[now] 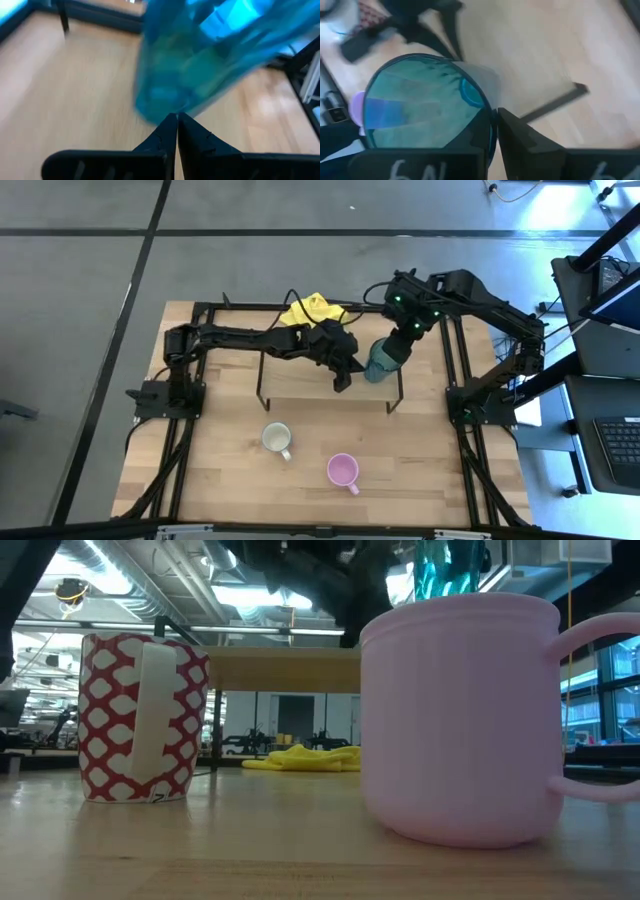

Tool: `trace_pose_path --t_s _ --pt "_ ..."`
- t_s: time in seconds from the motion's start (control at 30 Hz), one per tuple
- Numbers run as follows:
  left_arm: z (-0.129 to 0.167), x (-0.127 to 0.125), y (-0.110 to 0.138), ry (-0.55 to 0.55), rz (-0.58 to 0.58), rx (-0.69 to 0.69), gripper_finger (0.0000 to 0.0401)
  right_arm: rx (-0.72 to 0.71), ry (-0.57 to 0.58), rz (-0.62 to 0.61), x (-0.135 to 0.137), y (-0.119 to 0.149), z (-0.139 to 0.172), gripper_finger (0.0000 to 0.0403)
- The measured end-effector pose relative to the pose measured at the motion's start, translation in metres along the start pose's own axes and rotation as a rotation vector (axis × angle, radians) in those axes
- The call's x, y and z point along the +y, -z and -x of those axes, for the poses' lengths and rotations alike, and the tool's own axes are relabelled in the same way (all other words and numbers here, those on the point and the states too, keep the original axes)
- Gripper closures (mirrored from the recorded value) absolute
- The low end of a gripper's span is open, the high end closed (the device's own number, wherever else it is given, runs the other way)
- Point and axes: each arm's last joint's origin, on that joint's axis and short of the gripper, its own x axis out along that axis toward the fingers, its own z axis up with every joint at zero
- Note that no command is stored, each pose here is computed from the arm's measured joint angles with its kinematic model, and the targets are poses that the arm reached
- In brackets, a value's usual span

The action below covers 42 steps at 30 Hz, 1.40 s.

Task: Stack small to large cups/mugs on shelf
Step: Put the blue glass on the shelf

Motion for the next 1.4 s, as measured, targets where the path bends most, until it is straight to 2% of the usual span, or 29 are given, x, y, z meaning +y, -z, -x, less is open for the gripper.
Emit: trace_pose_path --t_s 0.33,0.77,1.0,1.27,1.4 --pt "-0.007 0.002 0.003 0.030 0.013 0.000 0.0395 -0.018 -0.005 0.012 0.001 -0.002 0.000 0.0325" --pt "-0.002 0.009 0.002 0.013 0.024 0.016 0.0398 -0.034 0.012 0.074 -0.002 -0.003 0.000 0.0322" --pt "-0.002 0.009 0.005 0.019 0.030 0.041 0.0392 -0.020 0.069 0.122 -0.006 0.000 0.003 0.0322" --pt "0.001 0.009 0.004 0.045 0.010 0.048 0.0400 -0.206 0.063 0.163 0.000 -0.001 0.048 0.0322" --pt "0.006 0.012 0.007 0.040 0.026 0.099 0.0394 -0.319 0.039 0.160 0.003 0.005 0.077 0.0322"
